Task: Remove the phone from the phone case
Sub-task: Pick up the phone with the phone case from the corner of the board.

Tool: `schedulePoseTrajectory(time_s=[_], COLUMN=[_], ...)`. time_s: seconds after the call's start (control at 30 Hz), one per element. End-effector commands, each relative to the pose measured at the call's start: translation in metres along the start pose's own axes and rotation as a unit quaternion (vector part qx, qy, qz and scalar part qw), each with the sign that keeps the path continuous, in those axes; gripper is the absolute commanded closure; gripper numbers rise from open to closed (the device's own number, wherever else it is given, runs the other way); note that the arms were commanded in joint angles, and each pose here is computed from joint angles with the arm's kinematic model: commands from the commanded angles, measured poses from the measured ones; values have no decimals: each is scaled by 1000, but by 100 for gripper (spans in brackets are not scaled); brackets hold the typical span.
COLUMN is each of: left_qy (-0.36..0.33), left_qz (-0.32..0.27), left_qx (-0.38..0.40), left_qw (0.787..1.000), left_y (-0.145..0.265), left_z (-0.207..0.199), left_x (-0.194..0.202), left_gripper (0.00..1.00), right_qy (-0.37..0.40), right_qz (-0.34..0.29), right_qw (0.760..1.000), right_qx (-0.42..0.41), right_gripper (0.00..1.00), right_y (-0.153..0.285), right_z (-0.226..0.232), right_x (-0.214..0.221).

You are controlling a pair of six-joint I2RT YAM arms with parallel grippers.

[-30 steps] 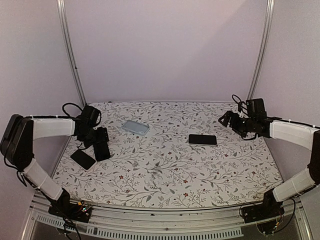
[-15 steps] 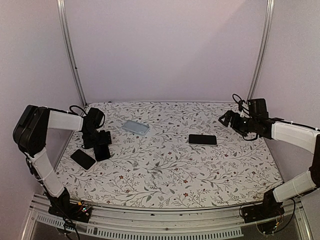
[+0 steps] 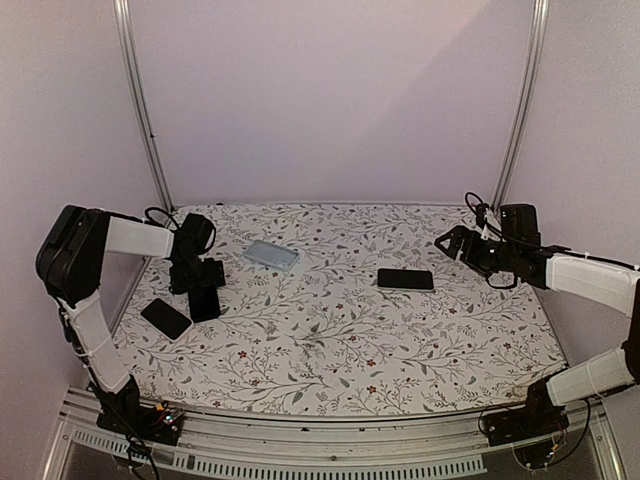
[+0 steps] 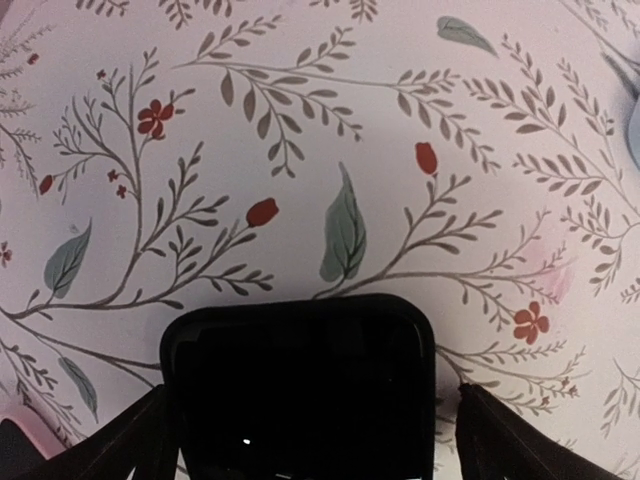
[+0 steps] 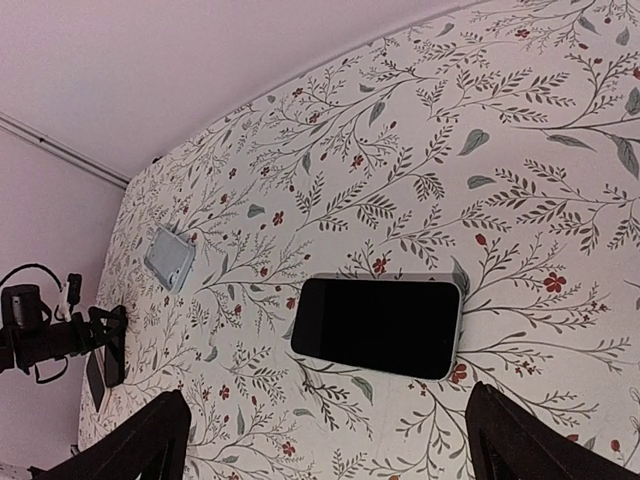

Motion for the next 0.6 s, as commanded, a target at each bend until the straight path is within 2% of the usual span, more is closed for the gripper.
schedulePoseTrajectory(time_s=[0.0,0.17,0.33,0.57], left_qy=[-25,-25,-22,-18], left_qz=[29,30,31,13], left_qx=[-7,18,34,59], left_qw=[999,999,999,998], left_y=[-7,-6,-5,8], left_z=[-6,-10,-12,-19], left_x=[10,8,10,7], left_gripper=[8,20,39,55], right_qy=[10,3,-1,2], right_qz=[-7,11,33,63], right_qw=[999,997,996,995], right_qx=[-45,-71,-81,-81], right_gripper=[1,1,1,1], right_y=[6,3,-4,-19], right_z=[10,13,15,18], right_x=[0,3,3,11])
Point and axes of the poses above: each gripper's point midway between its finger pads, its own y axis back along the fingers, its own z axis along the line the jaws close on, x = y × z, the point moved 10 cm from there along y, back along the fingers, and after that the axes turned 14 degrees about -y, right-handed, at the moved point
